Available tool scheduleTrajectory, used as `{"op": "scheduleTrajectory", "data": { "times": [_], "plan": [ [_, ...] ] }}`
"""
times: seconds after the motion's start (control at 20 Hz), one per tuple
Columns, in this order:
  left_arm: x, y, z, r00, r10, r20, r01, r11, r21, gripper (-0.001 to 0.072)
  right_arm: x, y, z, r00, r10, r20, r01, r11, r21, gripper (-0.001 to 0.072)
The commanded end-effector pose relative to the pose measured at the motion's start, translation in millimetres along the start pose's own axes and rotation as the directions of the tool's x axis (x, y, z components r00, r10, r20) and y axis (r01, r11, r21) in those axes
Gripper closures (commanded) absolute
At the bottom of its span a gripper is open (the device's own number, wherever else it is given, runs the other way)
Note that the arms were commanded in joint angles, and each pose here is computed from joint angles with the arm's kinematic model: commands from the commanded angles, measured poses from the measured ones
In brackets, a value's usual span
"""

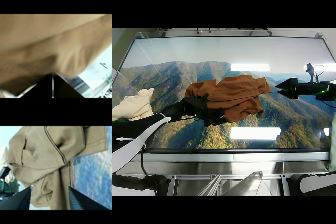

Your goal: Fold the shirts.

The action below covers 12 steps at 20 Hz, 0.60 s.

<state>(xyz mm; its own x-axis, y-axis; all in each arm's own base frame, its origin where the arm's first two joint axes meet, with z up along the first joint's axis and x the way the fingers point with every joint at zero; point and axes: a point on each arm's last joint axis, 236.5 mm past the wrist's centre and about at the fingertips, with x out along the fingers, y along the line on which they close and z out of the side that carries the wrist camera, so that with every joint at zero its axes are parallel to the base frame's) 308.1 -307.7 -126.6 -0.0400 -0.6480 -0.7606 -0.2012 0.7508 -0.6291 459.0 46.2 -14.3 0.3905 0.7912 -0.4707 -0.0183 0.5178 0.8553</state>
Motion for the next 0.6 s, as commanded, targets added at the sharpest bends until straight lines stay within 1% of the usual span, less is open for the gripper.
{"op": "scheduleTrajectory", "data": {
  "times": [0.0,0.15,0.25,0.35,0.4,0.5,0.55],
  "plan": [
    [1,-12,1,0.999,-0.008,-0.048,0.01,0.999,0.048,0.0693,0,-1,5,1.0,-0.006,0.018,0.006,1.0,-0.005,0.0207],
    [-24,-22,-50,0.96,-0.021,-0.28,0.066,0.986,0.153,0.0693,0,-7,8,0.999,-0.029,0.034,0.029,1.0,-0.006,0.0208],
    [-46,-6,-76,0.94,0.037,-0.34,0.031,0.981,0.192,0.0694,0,-10,10,0.998,-0.04,0.042,0.041,0.999,-0.006,0.0208],
    [-69,14,-87,0.944,0.077,-0.321,-0.009,0.979,0.206,0.0694,2,-14,11,0.998,-0.046,0.046,0.046,0.999,0.002,0.0208],
    [-78,20,-85,0.956,0.066,-0.285,-0.011,0.981,0.192,0.0693,3,-16,11,0.998,-0.047,0.045,0.047,0.999,0.006,0.0208],
    [-89,26,-60,0.991,0.02,-0.133,-0.002,0.991,0.137,0.0693,10,-18,7,0.999,-0.043,0.027,0.043,0.999,0.011,0.0208],
    [-93,25,-44,0.999,-0.022,-0.045,0.026,0.996,0.091,0.0693,15,-17,4,0.999,-0.041,0.015,0.041,0.999,0.01,0.0208]
  ]
}}
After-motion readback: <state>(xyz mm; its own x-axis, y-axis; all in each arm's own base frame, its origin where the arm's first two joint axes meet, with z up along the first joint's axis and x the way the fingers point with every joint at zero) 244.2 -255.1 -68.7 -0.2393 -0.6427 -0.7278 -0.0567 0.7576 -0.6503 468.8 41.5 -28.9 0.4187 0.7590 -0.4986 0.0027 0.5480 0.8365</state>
